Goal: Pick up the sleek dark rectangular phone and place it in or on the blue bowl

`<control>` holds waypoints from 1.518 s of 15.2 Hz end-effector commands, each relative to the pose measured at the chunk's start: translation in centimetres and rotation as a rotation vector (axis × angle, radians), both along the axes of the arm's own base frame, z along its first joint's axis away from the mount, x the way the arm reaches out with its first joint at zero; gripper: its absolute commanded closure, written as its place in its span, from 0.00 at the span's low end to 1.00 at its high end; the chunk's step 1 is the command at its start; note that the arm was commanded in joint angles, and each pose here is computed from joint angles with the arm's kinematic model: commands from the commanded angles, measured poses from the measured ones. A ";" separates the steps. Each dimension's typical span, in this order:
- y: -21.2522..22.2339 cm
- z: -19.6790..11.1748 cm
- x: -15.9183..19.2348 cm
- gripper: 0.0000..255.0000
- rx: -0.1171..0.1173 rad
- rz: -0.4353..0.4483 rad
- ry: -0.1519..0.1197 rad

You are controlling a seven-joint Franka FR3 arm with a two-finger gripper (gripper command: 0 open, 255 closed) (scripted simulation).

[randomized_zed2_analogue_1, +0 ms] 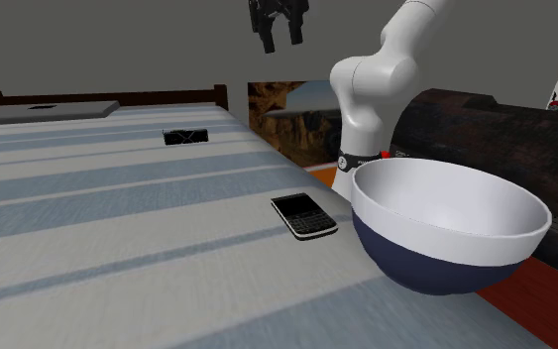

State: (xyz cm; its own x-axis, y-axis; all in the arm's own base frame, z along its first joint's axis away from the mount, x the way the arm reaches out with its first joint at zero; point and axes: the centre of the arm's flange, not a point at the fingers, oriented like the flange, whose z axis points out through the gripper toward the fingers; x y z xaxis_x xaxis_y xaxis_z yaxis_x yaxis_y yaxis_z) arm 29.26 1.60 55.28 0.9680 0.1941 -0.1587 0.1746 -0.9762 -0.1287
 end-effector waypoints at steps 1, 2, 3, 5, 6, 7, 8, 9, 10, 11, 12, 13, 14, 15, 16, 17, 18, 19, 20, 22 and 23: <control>0.0 0.0 0.0 0.00 0.000 0.000 0.000; 0.7 -0.8 0.7 0.00 0.002 0.061 -0.012; 1.5 -1.6 1.4 0.00 0.003 0.121 -0.024; 3.1 -3.2 2.7 0.00 0.007 0.243 -0.047; 4.0 -4.0 3.3 0.00 0.008 0.303 -0.059; 4.9 -4.8 3.9 0.00 0.010 0.364 -0.071; 5.8 -5.6 4.3 0.00 0.012 0.424 -0.083; 6.8 -6.3 4.8 0.00 0.013 0.485 -0.095; 7.8 -7.1 5.2 0.00 0.015 0.546 -0.107; 8.8 -7.8 5.5 0.00 0.017 0.606 -0.118; 9.9 -8.6 5.8 0.00 0.018 0.667 -0.130; 11.0 -9.3 6.0 0.00 0.020 0.728 -0.142; 12.0 -10.0 6.2 0.00 0.022 0.788 -0.154; 13.1 -10.8 6.3 0.00 0.023 0.849 -0.166; 14.2 -11.5 6.4 0.00 0.025 0.910 -0.178; 15.3 -12.2 6.4 0.00 0.027 0.970 -0.189; 16.4 -12.9 6.3 0.00 0.028 1.031 -0.201; 17.5 -13.7 6.2 0.00 0.030 1.092 -0.213; 18.6 -14.4 6.0 0.00 0.032 1.152 -0.225; 20.7 -15.8 5.5 0.00 0.035 1.273 -0.249; 21.7 -16.6 5.2 0.00 0.037 1.334 -0.261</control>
